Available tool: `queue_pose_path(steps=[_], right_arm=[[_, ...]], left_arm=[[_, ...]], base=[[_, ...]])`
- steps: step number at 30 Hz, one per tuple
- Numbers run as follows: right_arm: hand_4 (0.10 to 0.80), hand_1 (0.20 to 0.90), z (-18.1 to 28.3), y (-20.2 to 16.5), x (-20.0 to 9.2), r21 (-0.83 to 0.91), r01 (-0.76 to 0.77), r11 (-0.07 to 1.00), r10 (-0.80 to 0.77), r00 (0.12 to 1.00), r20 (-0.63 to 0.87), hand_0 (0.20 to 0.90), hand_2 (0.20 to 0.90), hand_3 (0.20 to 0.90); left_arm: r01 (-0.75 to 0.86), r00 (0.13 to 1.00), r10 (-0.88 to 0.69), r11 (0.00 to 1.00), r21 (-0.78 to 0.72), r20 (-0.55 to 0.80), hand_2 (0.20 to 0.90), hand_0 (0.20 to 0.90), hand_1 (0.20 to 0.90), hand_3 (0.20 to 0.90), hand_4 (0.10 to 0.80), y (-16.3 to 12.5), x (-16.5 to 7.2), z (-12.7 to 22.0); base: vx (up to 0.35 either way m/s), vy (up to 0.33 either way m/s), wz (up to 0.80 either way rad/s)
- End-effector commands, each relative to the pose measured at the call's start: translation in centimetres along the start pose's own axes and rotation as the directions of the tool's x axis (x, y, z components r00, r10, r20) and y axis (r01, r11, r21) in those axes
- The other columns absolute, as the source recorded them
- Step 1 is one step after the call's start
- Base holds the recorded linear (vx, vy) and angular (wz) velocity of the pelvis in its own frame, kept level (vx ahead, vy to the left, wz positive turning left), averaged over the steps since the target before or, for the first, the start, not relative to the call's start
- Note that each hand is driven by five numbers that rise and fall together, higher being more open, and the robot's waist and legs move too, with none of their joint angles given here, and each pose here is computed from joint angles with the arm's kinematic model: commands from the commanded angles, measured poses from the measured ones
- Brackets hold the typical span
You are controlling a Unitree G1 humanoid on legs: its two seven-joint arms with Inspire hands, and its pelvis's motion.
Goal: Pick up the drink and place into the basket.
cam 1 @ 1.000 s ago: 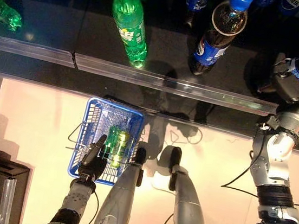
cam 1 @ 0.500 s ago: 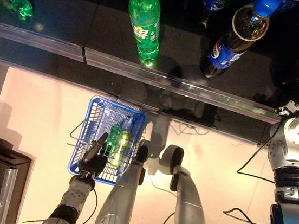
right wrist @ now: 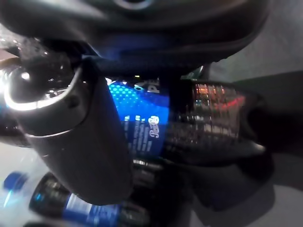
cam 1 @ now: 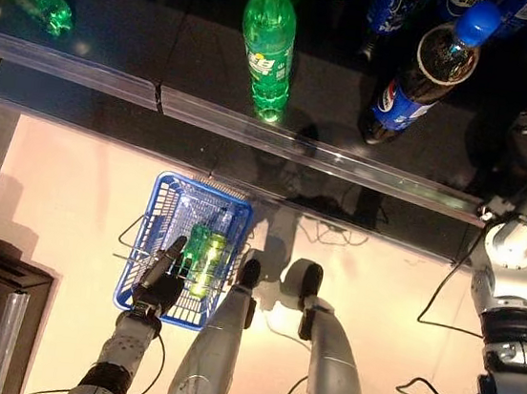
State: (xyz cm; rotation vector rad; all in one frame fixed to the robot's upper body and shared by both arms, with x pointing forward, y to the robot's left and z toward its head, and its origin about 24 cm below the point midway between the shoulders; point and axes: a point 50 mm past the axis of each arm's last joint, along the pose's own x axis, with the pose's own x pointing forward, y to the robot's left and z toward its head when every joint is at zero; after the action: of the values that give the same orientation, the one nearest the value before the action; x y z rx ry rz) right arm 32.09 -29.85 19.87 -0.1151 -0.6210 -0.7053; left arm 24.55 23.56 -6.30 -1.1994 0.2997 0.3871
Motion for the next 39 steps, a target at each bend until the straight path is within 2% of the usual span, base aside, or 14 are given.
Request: queue_pose_path(steps=[1, 7, 10, 14, 20, 28, 33, 34, 39], right_arm=[[0.100, 0.300, 9.8, -0.9, 2.0, 0.151, -0.003, 0.989, -0.068, 0.882, 0.467, 0.300, 0.300, 0.200], [0.100, 0.300, 9.8, -1.1, -0.9, 0.092, -0.097, 0.991, 0.034, 0.849, 0.528, 0.300, 0.300, 0.200], [0.100, 0.300, 9.6, -1.4, -2.2, 0.096, -0.161, 0.982, 0.090, 0.854, 0.512, 0.300, 0.300, 0.200], [0.100, 0.300, 8.0, -2.2, -3.4, 0.190, -0.278, 0.942, 0.188, 0.902, 0.388, 0.300, 0.300, 0.200], [0.100, 0.300, 4.1, -4.0, -5.5, 0.358, -0.328, 0.874, 0.289, 0.944, 0.160, 0.300, 0.300, 0.200], [0.100, 0.300, -1.8, -5.3, -9.3, 0.537, -0.185, 0.823, 0.316, 0.935, -0.162, 0.300, 0.300, 0.200], [0.100, 0.300, -6.0, -5.8, -13.4, 0.561, -0.034, 0.827, 0.307, 0.863, -0.401, 0.300, 0.300, 0.200], [0.100, 0.300, -6.0, -5.8, -13.4, 0.561, -0.034, 0.827, 0.308, 0.863, -0.401, 0.300, 0.300, 0.200], [0.100, 0.300, -8.6, -6.6, -17.0, 0.500, 0.085, 0.862, 0.261, 0.771, -0.581, 0.300, 0.300, 0.200]], left_arm=[[0.196, 0.949, -0.206, 0.979, 0.063, 0.239, 0.300, 0.300, 0.300, 0.200, 0.100, -2.2, -1.3, 7.2], [0.170, 0.951, -0.183, 0.983, 0.073, 0.251, 0.300, 0.300, 0.300, 0.200, 0.100, -1.6, -1.9, 7.5], [0.143, 0.954, -0.158, 0.987, 0.078, 0.256, 0.300, 0.300, 0.300, 0.200, 0.100, -1.1, -2.2, 7.5], [0.095, 0.961, -0.115, 0.991, 0.094, 0.250, 0.300, 0.300, 0.300, 0.200, 0.100, -0.2, -2.5, 7.1], [0.033, 0.974, -0.056, 0.994, 0.109, 0.220, 0.300, 0.300, 0.300, 0.200, 0.100, 1.0, -2.7, 6.0], [-0.023, 0.980, 0.003, 0.995, 0.095, 0.201, 0.300, 0.300, 0.300, 0.200, 0.100, 1.9, -2.6, 4.4], [-0.035, 0.980, 0.019, 0.996, 0.077, 0.200, 0.300, 0.300, 0.300, 0.200, 0.100, 2.4, -2.7, 3.7], [-0.036, 0.980, 0.020, 0.996, 0.077, 0.200, 0.300, 0.300, 0.300, 0.200, 0.100, 2.4, -2.7, 3.7], [-0.034, 0.980, 0.017, 0.996, 0.082, 0.198, 0.300, 0.300, 0.300, 0.200, 0.100, 2.7, -3.1, 3.4]], base=[[0.000, 0.000, 0.00], [0.000, 0.013, -0.07], [0.015, 0.011, -0.13], [0.058, 0.023, -0.17], [0.106, 0.028, -0.09], [0.043, 0.027, -0.13], [0.020, 0.018, -0.05], [0.000, 0.000, 0.00], [0.021, 0.005, 0.00]])
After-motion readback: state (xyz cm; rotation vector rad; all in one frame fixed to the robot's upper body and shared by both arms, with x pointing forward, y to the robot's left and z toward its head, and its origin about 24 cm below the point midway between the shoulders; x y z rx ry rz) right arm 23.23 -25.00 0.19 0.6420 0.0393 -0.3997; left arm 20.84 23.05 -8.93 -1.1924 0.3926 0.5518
